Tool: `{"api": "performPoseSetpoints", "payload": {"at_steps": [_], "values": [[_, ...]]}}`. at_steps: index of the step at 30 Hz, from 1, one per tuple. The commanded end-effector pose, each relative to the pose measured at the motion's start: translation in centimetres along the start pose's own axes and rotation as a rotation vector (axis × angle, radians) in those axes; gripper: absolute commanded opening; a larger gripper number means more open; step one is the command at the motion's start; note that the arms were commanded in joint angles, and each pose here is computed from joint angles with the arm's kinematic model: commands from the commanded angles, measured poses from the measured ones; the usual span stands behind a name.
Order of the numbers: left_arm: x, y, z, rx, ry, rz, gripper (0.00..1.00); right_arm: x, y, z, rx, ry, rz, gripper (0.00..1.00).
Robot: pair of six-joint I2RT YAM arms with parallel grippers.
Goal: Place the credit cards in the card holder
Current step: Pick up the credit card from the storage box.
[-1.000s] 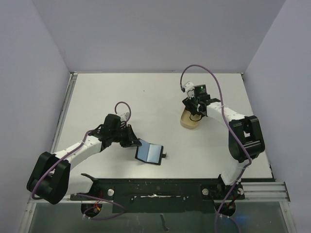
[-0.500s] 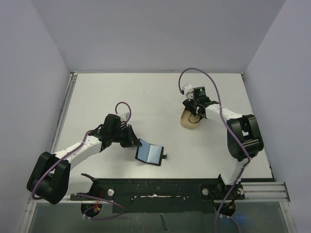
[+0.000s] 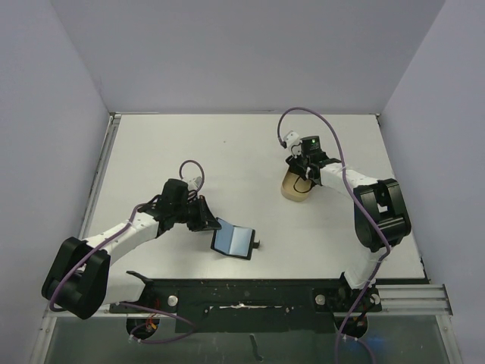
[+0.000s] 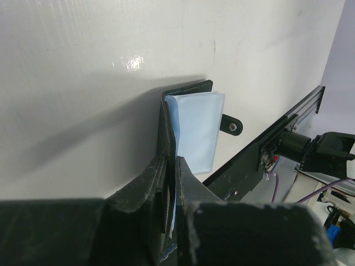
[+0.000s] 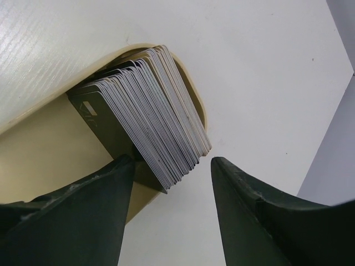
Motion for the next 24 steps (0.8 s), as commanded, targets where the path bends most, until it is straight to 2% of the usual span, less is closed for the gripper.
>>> {"api": "performPoseSetpoints", "payload": {"at_steps": [1, 18, 24], "values": [[-0.96, -0.50, -0.72, -0.035, 0.026, 0.045, 0.00, -1.41, 0.09, -1.02, -0.039, 0.010, 0.083, 0.56], [-0.82, -0.32, -0.75, -0.034, 0.025, 0.042, 0.00, -1.52, -0.12, -1.13, -0.046, 0.012, 0.087, 0.29], [-0.86, -0.29, -0.80, -0.033, 0.022, 0.043, 0.00, -1.89, -0.59, -1.36, -0.048, 0.022, 0.102, 0.12]]}}
Point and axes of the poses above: each gripper's point midway between its finger pads, its own y axis out along the fingers, its own x axis along the line the jaws close on, z = x × y, the point moved 8 cm from there along -y, back along the fingers, and after that the axes turned 3 degrees about -y, right-handed, at the moved point
